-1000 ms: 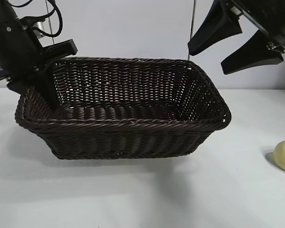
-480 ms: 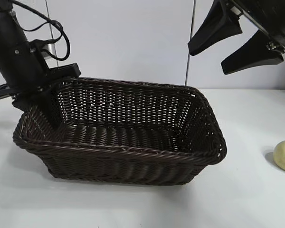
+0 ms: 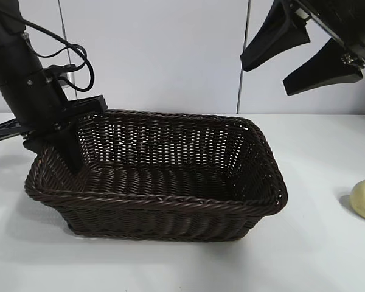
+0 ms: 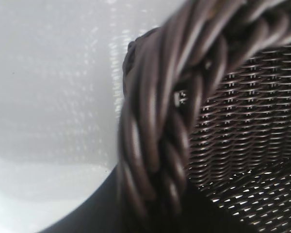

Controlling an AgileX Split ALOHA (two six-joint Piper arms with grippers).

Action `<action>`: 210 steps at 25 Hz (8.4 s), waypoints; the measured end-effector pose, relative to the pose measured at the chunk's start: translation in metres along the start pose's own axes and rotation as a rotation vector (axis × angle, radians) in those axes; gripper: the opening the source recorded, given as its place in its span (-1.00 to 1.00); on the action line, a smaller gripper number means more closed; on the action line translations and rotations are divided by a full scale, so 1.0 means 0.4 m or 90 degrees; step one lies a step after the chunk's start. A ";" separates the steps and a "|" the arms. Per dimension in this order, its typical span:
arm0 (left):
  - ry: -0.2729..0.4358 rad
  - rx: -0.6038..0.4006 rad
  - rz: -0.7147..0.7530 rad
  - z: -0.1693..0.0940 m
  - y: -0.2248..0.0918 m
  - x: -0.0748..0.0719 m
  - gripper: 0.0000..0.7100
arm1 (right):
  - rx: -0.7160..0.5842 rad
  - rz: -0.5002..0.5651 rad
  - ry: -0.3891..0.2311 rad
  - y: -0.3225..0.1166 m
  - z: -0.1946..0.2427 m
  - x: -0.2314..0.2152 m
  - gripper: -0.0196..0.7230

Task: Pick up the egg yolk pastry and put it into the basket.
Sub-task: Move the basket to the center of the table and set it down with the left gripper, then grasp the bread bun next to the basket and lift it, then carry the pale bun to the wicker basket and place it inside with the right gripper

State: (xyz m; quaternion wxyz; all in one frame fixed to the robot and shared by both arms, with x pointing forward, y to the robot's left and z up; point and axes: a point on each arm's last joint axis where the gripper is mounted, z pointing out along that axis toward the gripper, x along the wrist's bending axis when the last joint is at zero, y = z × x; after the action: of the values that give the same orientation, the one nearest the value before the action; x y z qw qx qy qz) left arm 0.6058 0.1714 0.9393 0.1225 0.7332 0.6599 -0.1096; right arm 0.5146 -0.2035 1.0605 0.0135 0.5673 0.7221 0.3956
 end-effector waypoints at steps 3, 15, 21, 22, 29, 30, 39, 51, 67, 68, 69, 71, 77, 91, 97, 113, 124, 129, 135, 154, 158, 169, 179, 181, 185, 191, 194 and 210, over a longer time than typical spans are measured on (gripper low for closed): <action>-0.002 -0.004 -0.002 0.000 0.001 0.000 -0.45 | 0.000 0.000 0.000 0.000 0.000 0.000 0.50; 0.001 0.028 0.022 -0.044 0.013 -0.014 0.84 | 0.000 0.000 0.000 0.000 0.000 0.000 0.50; -0.013 0.011 0.053 -0.132 0.043 -0.053 0.85 | 0.000 0.000 0.000 0.000 0.000 0.000 0.50; -0.014 -0.004 0.060 -0.152 0.048 -0.061 0.85 | 0.000 0.000 0.000 0.000 0.000 0.000 0.50; 0.062 -0.080 0.098 -0.248 0.069 -0.065 0.85 | 0.001 0.000 0.001 0.000 0.000 0.000 0.50; 0.088 -0.079 0.099 -0.249 0.069 -0.057 0.85 | 0.002 0.000 0.001 -0.001 0.000 0.000 0.50; 0.183 -0.098 0.018 -0.297 0.087 0.094 0.85 | 0.002 0.000 0.001 -0.001 0.000 0.000 0.50; 0.203 -0.129 -0.078 -0.375 0.071 0.255 0.85 | 0.003 0.000 0.001 -0.001 0.000 0.001 0.50; 0.232 -0.184 -0.032 -0.520 -0.297 0.160 0.85 | 0.007 -0.003 0.001 -0.002 0.000 0.000 0.50; 0.232 -0.183 -0.032 -0.516 -0.326 0.158 0.85 | 0.007 -0.003 0.001 -0.002 0.000 0.000 0.50; 0.232 -0.187 -0.031 -0.515 -0.364 0.153 0.85 | 0.007 -0.003 0.001 -0.002 0.000 0.000 0.50; 0.232 -0.193 -0.032 -0.507 -0.423 0.147 0.85 | 0.007 -0.003 0.001 -0.002 0.000 0.000 0.50; 0.232 -0.222 -0.038 -0.453 -0.601 0.140 0.85 | 0.007 -0.003 0.001 -0.002 0.000 0.000 0.50; 0.236 -0.368 -0.016 -0.330 -0.795 0.155 0.85 | 0.006 -0.003 0.000 -0.002 0.000 0.000 0.50; 0.238 -0.415 -0.007 -0.339 -0.819 0.148 0.85 | 0.006 -0.003 0.000 -0.002 0.000 0.000 0.50; 0.241 -0.641 0.037 -0.353 -0.955 0.124 0.85 | 0.051 0.013 -0.092 0.028 -0.040 -0.011 0.50; 0.241 -0.641 0.037 -0.353 -0.955 0.124 0.85 | 0.085 0.114 -0.289 0.014 -0.120 -0.169 0.50; 0.241 -0.641 0.037 -0.353 -0.955 0.124 0.85 | 0.089 0.150 -0.313 0.012 -0.120 -0.223 0.50; 0.241 -0.641 0.037 -0.353 -0.955 0.124 0.85 | 0.178 0.174 -0.320 -0.011 -0.025 -0.295 0.50; 0.241 -0.641 0.037 -0.353 -0.955 0.124 0.85 | 0.285 0.210 -0.368 -0.079 0.143 -0.431 0.43; 0.241 -0.641 0.037 -0.353 -0.955 0.124 0.85 | 0.284 0.209 -0.373 -0.079 0.142 -0.433 0.26; 0.241 -0.641 0.037 -0.353 -0.955 0.124 0.85 | 0.286 0.206 -0.374 -0.079 0.141 -0.433 -0.86; 0.241 -0.641 0.037 -0.353 -0.955 0.124 0.85 | 0.279 0.217 -0.364 -0.071 0.127 -0.419 -0.87; 0.241 -0.641 0.037 -0.353 -0.955 0.124 0.85 | 0.261 0.215 -0.362 -0.058 0.107 -0.404 -0.88; 0.241 -0.641 0.037 -0.353 -0.955 0.124 0.85 | 0.223 0.204 -0.343 -0.034 0.063 -0.366 -0.88; 0.241 -0.641 0.037 -0.353 -0.955 0.124 0.85 | 0.196 0.194 -0.308 -0.018 0.036 -0.333 -0.89; 0.241 -0.641 0.037 -0.353 -0.955 0.124 0.85 | 0.197 0.194 -0.303 -0.018 0.037 -0.331 -0.89; 0.241 -0.641 0.037 -0.353 -0.955 0.124 0.85 | 0.173 0.213 -0.206 -0.006 0.052 -0.300 -0.89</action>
State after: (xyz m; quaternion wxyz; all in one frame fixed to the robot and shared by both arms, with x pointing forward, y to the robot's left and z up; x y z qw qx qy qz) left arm 0.2309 0.3017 1.0435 0.3412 0.6084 0.6208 0.3579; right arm 0.5649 -0.2918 0.9932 -0.0135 0.7313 0.6531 0.1961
